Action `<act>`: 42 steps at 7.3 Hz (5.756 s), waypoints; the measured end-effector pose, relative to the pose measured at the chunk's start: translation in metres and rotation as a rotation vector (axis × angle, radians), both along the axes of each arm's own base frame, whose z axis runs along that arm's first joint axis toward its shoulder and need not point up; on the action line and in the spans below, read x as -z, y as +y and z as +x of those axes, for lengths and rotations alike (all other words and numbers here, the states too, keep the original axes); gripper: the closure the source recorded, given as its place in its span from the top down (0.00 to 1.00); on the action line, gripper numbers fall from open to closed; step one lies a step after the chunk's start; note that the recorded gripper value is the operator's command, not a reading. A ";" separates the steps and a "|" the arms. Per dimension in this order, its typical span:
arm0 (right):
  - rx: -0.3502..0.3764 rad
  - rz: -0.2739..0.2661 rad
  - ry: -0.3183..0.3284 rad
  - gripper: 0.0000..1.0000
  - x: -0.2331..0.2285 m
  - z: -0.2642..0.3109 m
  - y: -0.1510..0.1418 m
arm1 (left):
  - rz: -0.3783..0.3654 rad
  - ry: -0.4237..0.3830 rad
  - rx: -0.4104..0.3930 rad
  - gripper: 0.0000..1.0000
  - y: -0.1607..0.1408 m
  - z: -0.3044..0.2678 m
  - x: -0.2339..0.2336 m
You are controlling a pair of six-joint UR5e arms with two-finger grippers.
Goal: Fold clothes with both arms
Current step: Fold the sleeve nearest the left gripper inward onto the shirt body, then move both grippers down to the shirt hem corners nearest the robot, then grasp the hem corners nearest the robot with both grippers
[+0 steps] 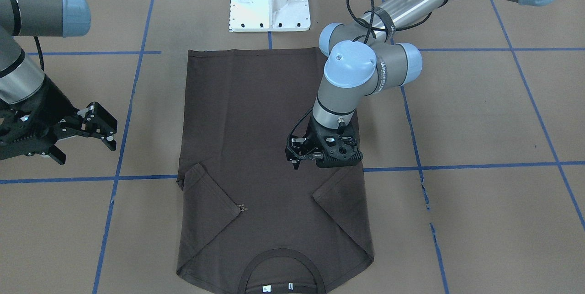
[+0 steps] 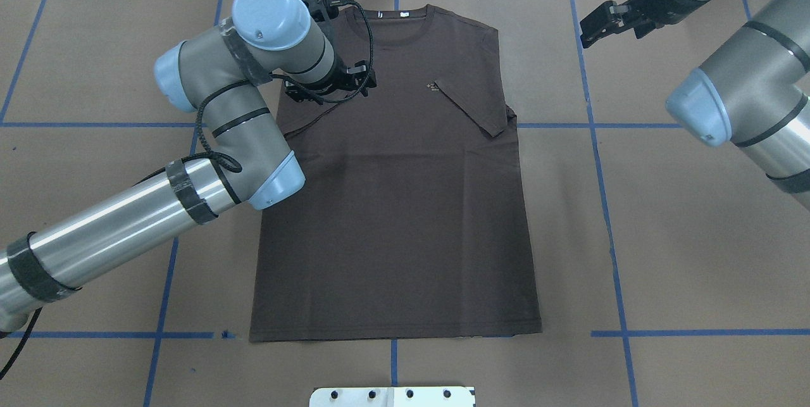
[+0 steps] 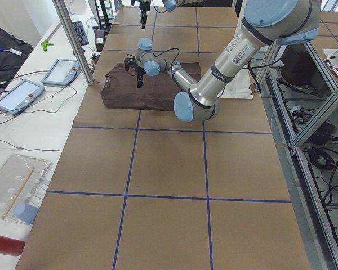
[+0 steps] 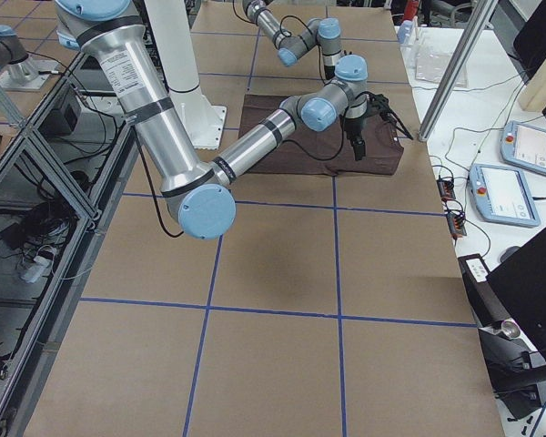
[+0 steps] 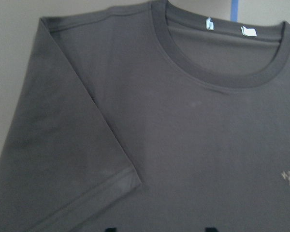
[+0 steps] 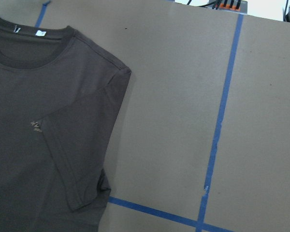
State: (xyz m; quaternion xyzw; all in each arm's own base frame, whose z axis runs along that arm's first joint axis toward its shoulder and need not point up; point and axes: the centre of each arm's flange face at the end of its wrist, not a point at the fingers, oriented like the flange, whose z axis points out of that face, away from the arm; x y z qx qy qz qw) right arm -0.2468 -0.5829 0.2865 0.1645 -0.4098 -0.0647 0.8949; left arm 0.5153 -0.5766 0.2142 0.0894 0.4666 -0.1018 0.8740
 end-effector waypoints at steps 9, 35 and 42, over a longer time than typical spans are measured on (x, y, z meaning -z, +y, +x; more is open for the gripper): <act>-0.127 -0.249 -0.124 0.89 0.013 -0.081 0.133 | 0.235 0.081 -0.127 0.99 0.163 -0.040 0.007; -0.220 -0.318 -0.181 0.89 -0.010 -0.145 0.310 | -0.074 -0.070 -0.175 0.41 0.377 -0.017 -0.142; -0.240 -0.336 -0.164 0.61 -0.020 -0.145 0.315 | -0.069 -0.042 -0.164 0.00 0.374 -0.025 -0.128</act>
